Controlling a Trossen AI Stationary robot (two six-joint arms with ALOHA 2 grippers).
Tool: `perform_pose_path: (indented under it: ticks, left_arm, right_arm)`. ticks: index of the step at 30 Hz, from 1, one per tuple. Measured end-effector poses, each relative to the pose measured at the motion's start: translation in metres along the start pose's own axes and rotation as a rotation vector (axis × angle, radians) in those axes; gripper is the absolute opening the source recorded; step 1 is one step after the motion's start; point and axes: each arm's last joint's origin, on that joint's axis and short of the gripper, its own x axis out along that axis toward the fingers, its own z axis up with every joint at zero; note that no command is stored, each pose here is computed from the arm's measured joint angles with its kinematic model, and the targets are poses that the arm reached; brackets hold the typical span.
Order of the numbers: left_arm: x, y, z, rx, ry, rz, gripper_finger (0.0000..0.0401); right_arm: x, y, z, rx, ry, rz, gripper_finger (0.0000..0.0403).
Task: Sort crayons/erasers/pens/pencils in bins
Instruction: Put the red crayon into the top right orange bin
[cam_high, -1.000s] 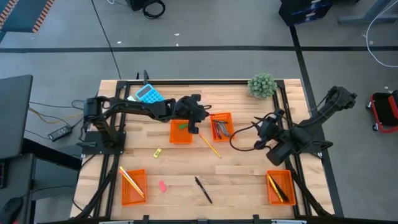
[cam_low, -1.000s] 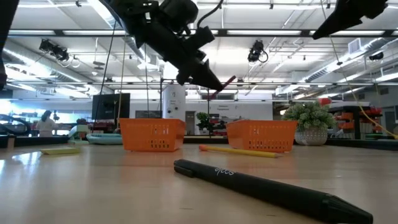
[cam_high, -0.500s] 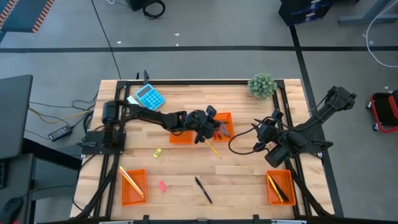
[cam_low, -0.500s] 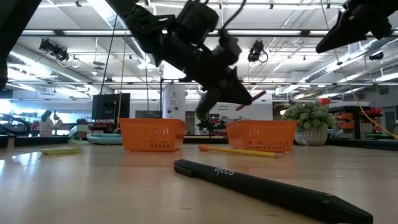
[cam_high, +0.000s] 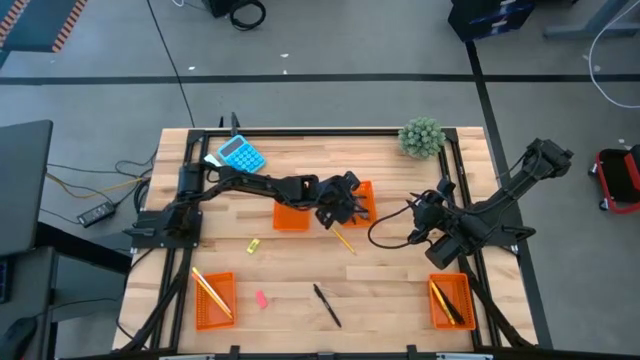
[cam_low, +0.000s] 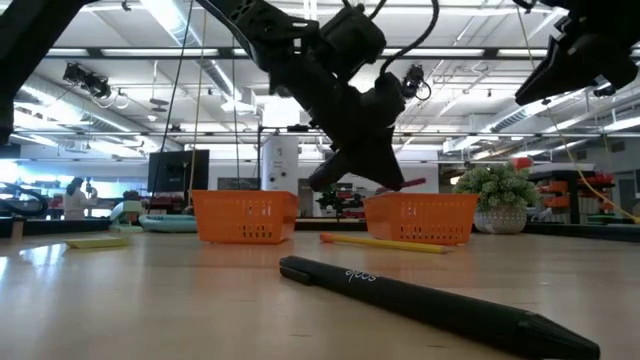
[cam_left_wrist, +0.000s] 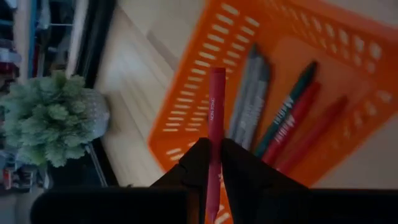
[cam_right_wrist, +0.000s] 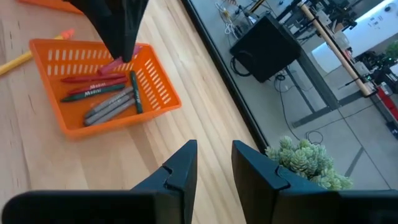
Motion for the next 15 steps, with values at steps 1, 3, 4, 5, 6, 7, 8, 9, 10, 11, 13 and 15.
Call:
perform_pose_path:
  ticks: [1, 3, 4, 5, 6, 7, 8, 9, 10, 11, 13, 15]
  left_arm:
    - [0.001, -0.002, -0.001, 0.016, 0.006, -0.013, 0.0047]
    - [0.002, -0.004, -0.002, 0.035, 0.011, -0.025, 0.0045]
    - [0.004, -0.005, -0.002, 0.051, 0.011, -0.024, 0.0045]
    - [0.006, -0.007, -0.002, 0.072, 0.012, -0.027, 0.0045]
    - [0.007, -0.009, -0.003, 0.095, 0.02, -0.046, 0.0045]
    - [0.008, -0.012, -0.004, 0.121, 0.025, -0.061, 0.0046]
    - [0.011, -0.013, -0.004, 0.147, 0.026, -0.055, 0.0047]
    - [0.012, -0.013, -0.004, 0.173, 0.039, -0.049, 0.0049]
    - [0.012, -0.014, -0.005, 0.191, 0.063, -0.049, 0.005]
    - [0.012, -0.013, -0.005, 0.195, 0.076, -0.04, 0.0051]
    - [0.012, -0.013, -0.004, 0.193, 0.075, -0.031, 0.005]
    - [0.012, -0.013, -0.004, 0.189, 0.075, -0.032, 0.0049]
  right_arm:
    - [0.0, 0.0, 0.0, 0.0, -0.001, -0.001, 0.0106]
    - [0.0, 0.0, 0.0, -0.001, -0.004, -0.003, 0.0106]
    - [0.0, 0.0, 0.0, -0.002, -0.004, -0.003, 0.0106]
    - [0.0, 0.0, 0.0, -0.002, -0.005, -0.003, 0.0106]
    - [0.0, 0.0, 0.0, -0.003, -0.005, -0.003, 0.0106]
    - [0.0, 0.0, 0.0, -0.005, -0.006, -0.003, 0.0106]
    - [0.0, 0.0, 0.0, -0.004, -0.006, -0.003, 0.0106]
    - [0.0, 0.0, 0.0, -0.004, -0.006, -0.003, 0.0106]
    - [0.0, 0.0, 0.0, -0.004, -0.006, -0.003, 0.0106]
    - [0.0, 0.0, 0.0, -0.004, -0.006, -0.003, 0.0106]
    - [0.0, 0.0, 0.0, -0.004, -0.007, -0.003, 0.0106]
    - [0.0, 0.0, 0.0, -0.004, -0.007, -0.003, 0.0106]
